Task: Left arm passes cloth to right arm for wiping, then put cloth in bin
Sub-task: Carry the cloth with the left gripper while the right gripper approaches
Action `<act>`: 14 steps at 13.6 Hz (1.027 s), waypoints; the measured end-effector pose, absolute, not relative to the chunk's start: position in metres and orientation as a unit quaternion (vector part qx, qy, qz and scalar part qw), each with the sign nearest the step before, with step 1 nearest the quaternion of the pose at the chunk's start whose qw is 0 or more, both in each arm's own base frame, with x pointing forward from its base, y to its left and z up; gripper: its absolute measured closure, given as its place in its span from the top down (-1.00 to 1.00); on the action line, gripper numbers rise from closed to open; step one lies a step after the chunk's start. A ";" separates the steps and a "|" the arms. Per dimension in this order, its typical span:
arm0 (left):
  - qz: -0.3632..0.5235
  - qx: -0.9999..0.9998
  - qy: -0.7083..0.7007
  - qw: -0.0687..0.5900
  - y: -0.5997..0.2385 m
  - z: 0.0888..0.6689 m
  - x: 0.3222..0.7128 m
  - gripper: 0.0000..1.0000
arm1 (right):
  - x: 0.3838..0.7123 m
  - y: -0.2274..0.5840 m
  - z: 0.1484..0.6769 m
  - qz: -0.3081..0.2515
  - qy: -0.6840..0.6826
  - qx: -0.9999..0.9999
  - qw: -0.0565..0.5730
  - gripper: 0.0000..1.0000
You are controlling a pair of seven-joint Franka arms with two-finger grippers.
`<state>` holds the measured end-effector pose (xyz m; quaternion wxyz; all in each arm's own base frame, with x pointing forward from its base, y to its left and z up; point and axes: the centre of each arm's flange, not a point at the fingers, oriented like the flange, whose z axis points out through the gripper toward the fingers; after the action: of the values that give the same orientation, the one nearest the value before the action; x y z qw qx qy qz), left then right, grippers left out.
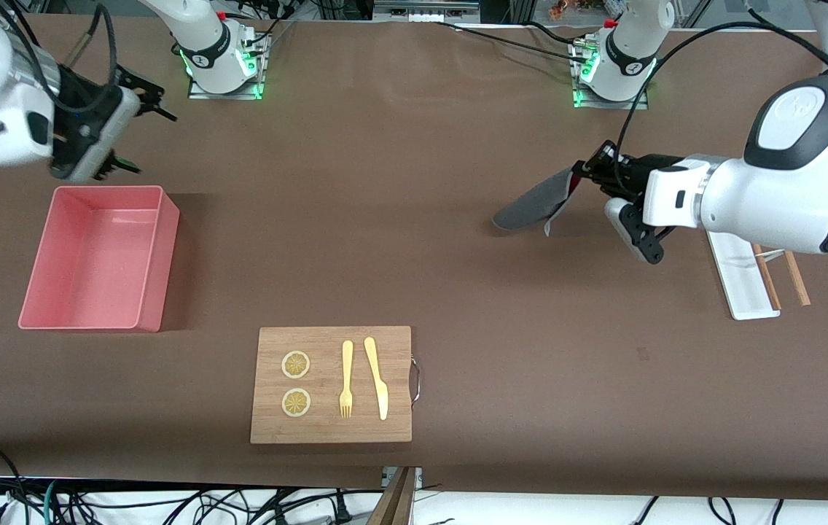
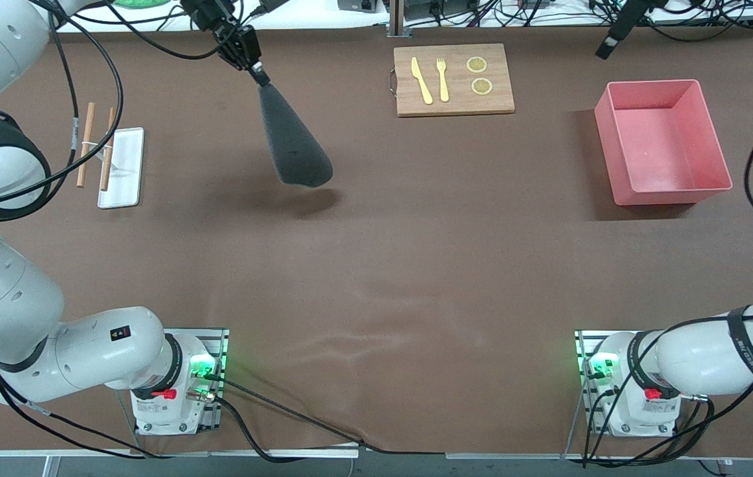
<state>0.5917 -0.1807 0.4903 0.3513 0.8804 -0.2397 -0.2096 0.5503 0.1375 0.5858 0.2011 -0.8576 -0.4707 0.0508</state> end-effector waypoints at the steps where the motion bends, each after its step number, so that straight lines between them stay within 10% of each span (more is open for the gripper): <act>1: -0.214 0.884 -0.225 0.348 -0.197 0.489 0.590 -0.96 | 0.559 0.146 0.568 0.048 -0.492 -0.837 0.233 0.99; 14: -0.260 0.905 0.008 0.337 -0.330 0.523 0.566 -0.96 | 0.595 0.315 0.387 -0.091 -0.610 -0.667 0.418 0.99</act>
<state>0.5665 -0.3304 0.5233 0.3369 0.9049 0.0081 -0.2599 0.5952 0.3147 0.3873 0.4176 -0.6672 -0.6101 -0.0909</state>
